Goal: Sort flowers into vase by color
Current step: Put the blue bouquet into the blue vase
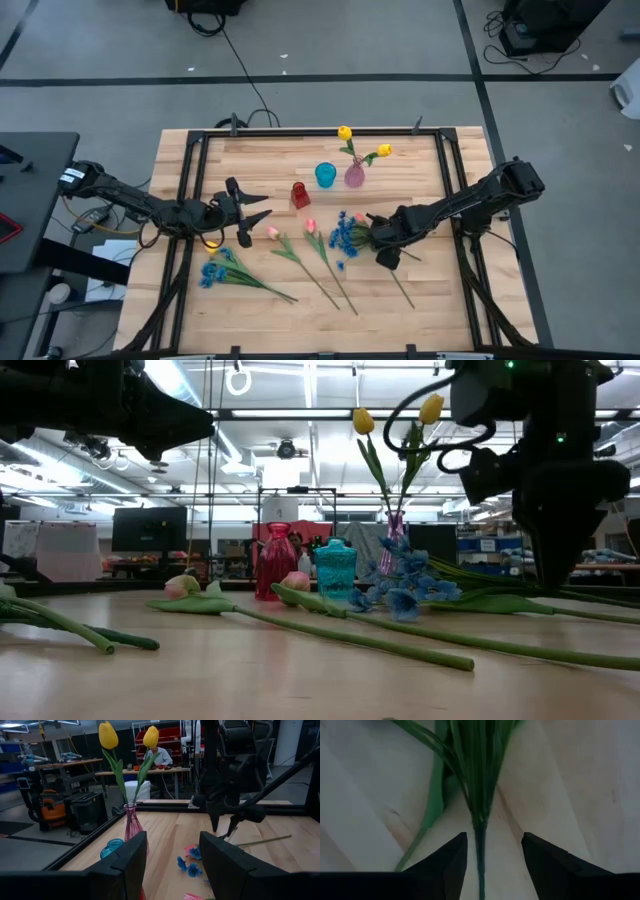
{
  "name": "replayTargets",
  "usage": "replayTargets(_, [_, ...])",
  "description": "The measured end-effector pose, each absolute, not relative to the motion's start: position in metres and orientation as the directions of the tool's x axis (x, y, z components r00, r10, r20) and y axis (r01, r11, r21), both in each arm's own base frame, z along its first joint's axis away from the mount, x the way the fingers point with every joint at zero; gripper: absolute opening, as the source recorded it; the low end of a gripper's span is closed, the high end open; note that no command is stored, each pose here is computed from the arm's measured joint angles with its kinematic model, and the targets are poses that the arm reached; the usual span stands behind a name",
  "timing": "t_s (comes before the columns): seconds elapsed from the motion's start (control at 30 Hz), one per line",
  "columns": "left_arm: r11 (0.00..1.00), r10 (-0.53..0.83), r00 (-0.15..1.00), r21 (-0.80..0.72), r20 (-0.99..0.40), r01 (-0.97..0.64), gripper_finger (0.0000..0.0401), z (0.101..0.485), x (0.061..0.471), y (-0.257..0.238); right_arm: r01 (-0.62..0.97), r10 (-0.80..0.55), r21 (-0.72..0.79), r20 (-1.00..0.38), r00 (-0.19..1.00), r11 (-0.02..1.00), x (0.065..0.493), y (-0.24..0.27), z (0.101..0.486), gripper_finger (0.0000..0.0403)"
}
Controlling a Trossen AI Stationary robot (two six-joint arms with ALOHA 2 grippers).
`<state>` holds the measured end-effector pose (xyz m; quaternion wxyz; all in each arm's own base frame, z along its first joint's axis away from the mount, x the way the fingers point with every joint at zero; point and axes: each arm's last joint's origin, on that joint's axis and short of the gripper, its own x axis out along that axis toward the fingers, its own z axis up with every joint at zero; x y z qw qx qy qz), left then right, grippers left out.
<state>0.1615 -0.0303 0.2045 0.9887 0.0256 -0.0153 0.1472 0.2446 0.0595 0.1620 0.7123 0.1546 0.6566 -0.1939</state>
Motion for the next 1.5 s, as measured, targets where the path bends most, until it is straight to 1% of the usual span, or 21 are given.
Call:
replayTargets(0.1, [0.955,0.29,0.956,0.046,0.037,-0.292,0.0188,0.204,0.161,-0.03,0.462,-0.066,-0.018,-0.994,0.087,0.887,0.247,0.06,0.162,0.0196])
replayTargets(0.23, [0.955,0.29,0.956,0.047,0.037,-0.292,0.0188,0.204,0.161,-0.03,0.447,-0.064,-0.019,-0.994,0.086,0.894,0.249,0.061,0.158,0.0169])
replayTargets(0.33, [0.955,0.29,0.956,0.048,0.035,-0.292,0.0188,0.204,0.161,-0.03,0.447,-0.067,-0.022,-0.994,0.085,0.894,0.25,0.061,0.149,0.0149])
replayTargets(0.4, [0.955,0.29,0.956,0.049,0.034,-0.292,0.0188,0.204,0.161,-0.03,0.444,-0.065,-0.031,-0.996,0.062,0.895,0.25,0.061,0.139,0.014])
replayTargets(0.53, [0.955,0.29,0.956,0.049,0.034,-0.292,0.0188,0.204,0.161,-0.03,0.438,-0.064,-0.039,-0.997,0.044,0.898,0.252,0.061,0.135,0.0118])
replayTargets(0.7, [0.955,0.291,0.956,0.049,0.035,-0.292,0.0188,0.204,0.161,-0.03,0.467,-0.067,-0.024,-0.995,0.076,0.884,0.252,0.053,0.143,0.006])
replayTargets(0.8, [0.955,0.291,0.956,0.049,0.035,-0.292,0.0188,0.204,0.161,-0.03,0.497,-0.078,-0.027,-0.994,0.081,0.868,0.256,0.047,0.159,0.0022])
replayTargets(0.87, [0.955,0.29,0.956,0.05,0.035,-0.292,0.0188,0.204,0.161,-0.03,0.506,-0.082,-0.027,-0.993,0.088,0.862,0.262,0.045,0.17,0.0018])
replayTargets(0.93, [0.955,0.291,0.956,0.05,0.035,-0.292,0.0188,0.204,0.161,-0.03,0.508,-0.113,-0.027,-0.984,0.139,0.861,0.272,0.044,0.182,0.002])
replayTargets(1.03, [0.955,0.291,0.956,0.051,0.036,-0.292,0.0188,0.204,0.161,-0.03,0.489,-0.178,-0.029,-0.948,0.262,0.872,0.29,0.042,0.204,0.0035])
replayTargets(1.1, [0.955,0.291,0.956,0.051,0.036,-0.292,0.0188,0.204,0.161,-0.03,0.472,-0.23,-0.042,-0.909,0.348,0.881,0.301,0.04,0.217,0.0039])
replayTargets(1.2, [0.955,0.291,0.956,0.05,0.038,-0.292,0.0188,0.205,0.161,-0.03,0.471,-0.327,-0.061,-0.797,0.508,0.88,0.32,0.034,0.232,0.0037])
replayTargets(1.3, [0.955,0.291,0.956,0.048,0.039,-0.292,0.0188,0.205,0.161,-0.03,0.479,-0.404,-0.082,-0.668,0.624,0.874,0.335,0.024,0.244,0.0033])
replayTargets(1.5, [0.955,0.291,0.956,0.047,0.039,-0.292,0.0188,0.205,0.161,-0.03,0.512,-0.517,-0.138,-0.425,0.743,0.848,0.357,-0.01,0.266,0.0033])
